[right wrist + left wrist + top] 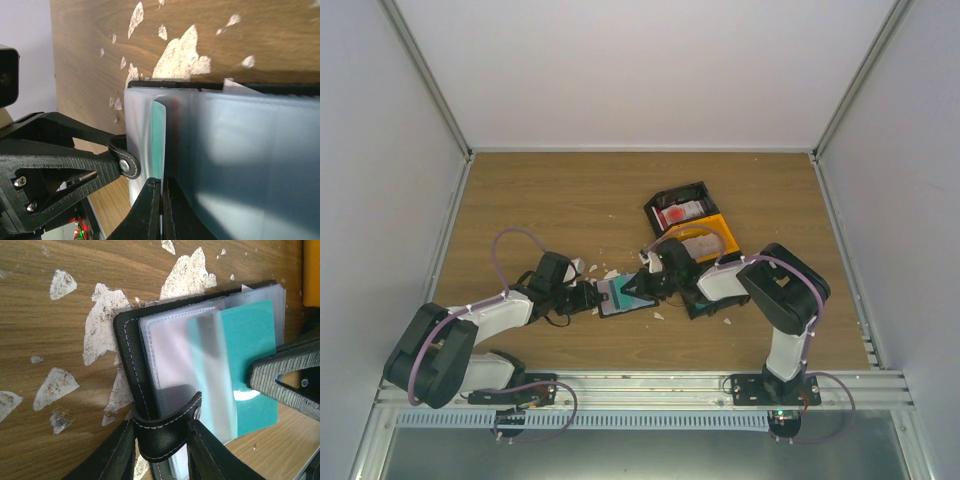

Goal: Put the credit cards into the card holder
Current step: Insert the credit card into the card holder.

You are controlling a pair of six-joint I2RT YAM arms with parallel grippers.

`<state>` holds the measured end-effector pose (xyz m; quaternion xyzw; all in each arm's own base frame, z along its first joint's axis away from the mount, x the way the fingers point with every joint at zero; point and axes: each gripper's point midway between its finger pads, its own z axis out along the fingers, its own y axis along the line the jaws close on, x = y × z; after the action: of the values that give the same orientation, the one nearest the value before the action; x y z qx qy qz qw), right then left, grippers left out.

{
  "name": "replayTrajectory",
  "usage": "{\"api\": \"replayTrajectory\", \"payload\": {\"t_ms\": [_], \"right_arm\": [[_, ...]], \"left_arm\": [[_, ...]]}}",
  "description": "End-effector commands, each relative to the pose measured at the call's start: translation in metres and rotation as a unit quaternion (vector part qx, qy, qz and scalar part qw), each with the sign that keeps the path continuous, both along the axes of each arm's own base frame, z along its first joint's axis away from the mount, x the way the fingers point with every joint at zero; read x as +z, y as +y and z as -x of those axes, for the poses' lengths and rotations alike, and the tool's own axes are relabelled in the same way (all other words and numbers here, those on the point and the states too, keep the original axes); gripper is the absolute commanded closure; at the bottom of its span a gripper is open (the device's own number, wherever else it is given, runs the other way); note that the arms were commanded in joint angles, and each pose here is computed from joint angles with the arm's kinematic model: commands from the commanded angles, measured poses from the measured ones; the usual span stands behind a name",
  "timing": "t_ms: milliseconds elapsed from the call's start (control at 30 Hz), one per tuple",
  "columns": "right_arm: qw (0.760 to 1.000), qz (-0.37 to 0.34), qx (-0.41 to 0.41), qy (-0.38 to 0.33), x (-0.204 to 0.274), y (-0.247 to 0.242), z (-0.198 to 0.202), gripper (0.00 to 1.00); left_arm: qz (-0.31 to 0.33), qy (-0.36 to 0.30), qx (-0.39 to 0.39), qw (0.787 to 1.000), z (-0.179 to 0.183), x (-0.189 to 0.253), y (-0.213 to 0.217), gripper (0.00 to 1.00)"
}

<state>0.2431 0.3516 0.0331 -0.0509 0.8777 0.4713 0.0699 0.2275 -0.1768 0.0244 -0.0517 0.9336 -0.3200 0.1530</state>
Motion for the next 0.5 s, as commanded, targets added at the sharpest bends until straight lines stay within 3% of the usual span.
{"api": "replayTrajectory", "payload": {"t_ms": [0,200,467], "right_arm": [[0.999,0.032,0.010,0.034,-0.024,0.005,0.019,0.99],[0.998,0.052,0.014,0.029,-0.029,0.006,0.020,0.97],[0.993,0.115,0.008,-0.033,-0.015,0.005,0.009,0.75]], "left_arm": [[-0.009,0.008,-0.007,1.000,0.008,-0.009,0.003,0.67],[-0.009,0.004,-0.006,1.000,0.008,-0.007,0.003,0.64],[0.001,-0.004,-0.010,1.000,0.009,-0.001,0.001,0.61]]}}
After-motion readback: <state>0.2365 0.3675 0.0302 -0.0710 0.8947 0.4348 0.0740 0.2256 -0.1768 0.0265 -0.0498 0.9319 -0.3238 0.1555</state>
